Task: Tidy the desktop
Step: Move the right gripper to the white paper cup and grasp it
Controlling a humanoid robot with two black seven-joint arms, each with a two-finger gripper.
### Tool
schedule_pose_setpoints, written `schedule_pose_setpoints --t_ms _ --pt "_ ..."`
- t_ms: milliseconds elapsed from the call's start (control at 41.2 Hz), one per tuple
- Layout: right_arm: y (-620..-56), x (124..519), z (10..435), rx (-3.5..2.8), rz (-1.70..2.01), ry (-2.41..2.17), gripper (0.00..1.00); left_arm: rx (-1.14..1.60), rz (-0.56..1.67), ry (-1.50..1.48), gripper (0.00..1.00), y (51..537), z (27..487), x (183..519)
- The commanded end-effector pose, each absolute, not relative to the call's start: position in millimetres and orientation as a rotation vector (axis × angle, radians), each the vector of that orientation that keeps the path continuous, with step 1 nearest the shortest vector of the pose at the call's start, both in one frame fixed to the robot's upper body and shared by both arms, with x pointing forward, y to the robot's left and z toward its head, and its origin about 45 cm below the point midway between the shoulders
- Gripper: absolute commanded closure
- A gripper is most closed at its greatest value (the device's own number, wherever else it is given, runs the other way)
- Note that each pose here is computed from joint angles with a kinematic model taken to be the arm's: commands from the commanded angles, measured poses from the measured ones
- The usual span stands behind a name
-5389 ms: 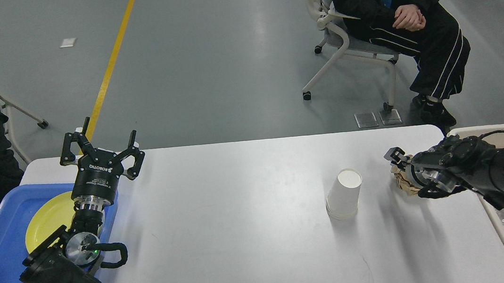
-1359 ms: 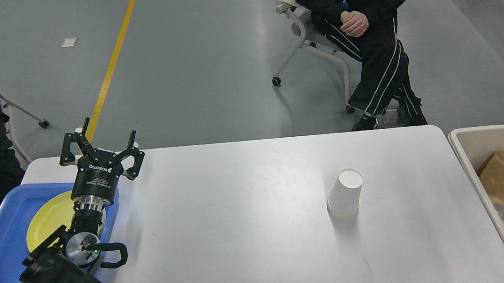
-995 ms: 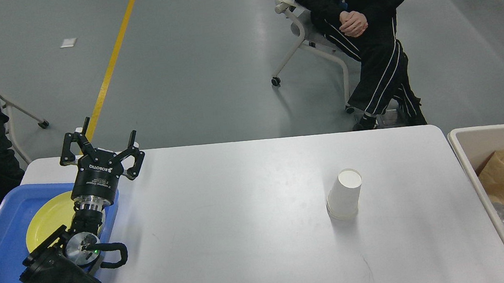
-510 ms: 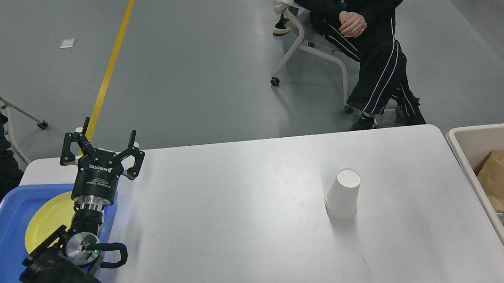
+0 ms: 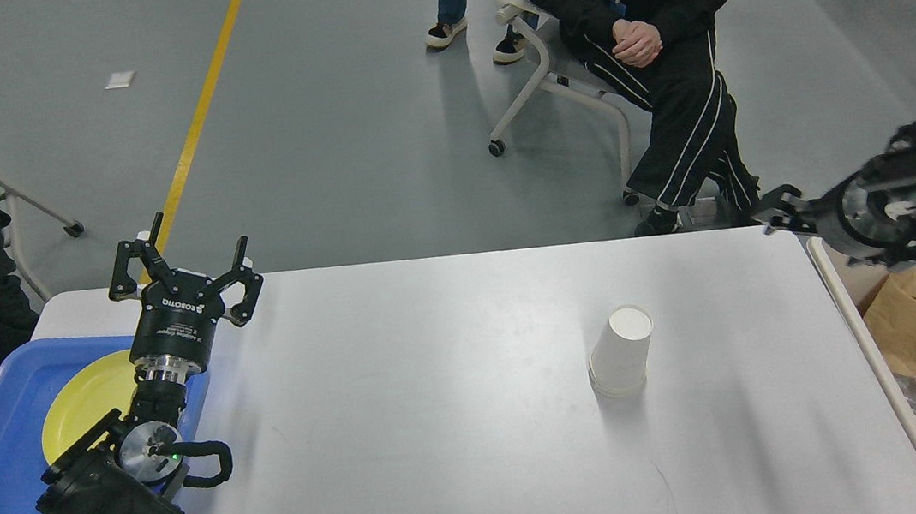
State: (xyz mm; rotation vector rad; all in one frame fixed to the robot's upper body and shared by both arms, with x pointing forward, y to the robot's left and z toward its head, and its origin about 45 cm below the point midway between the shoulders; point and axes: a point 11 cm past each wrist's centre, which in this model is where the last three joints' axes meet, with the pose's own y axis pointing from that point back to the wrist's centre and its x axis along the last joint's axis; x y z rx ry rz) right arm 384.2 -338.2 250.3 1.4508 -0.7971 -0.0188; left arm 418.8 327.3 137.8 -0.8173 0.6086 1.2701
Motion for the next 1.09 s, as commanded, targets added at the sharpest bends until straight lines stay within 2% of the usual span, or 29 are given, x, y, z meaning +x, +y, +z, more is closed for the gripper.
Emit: schedule_pose_setpoints --t_ms 0,170,437,558,801,1068 --pt "-281.8 365.9 268.4 1.529 0.052 -0.651 0.00 -0.817 1.270 0.609 0.01 327.5 137.8 418.7" --pt "-219.7 347.0 273.8 1.650 0.123 -0.495 0.00 -0.817 1.270 0.609 0.01 327.5 137.8 418.7" --pt "-236.9 369.3 207.5 1.608 0.062 -0.551 0.00 -0.817 1.270 0.609 0.01 327.5 137.8 418.7" --pt "-218.7 388.0 180.9 1.655 0.016 -0.634 0.00 -0.817 1.270 0.609 0.01 327.5 137.8 418.7" --pt "-193.6 386.8 145.5 1.669 0.004 -0.622 0.00 -0.817 1.270 0.609 0.01 327.5 137.8 418.7" --pt "-198.8 385.2 135.1 1.659 -0.007 -0.628 0.00 -0.818 1.269 0.607 0.01 327.3 138.4 419.2"
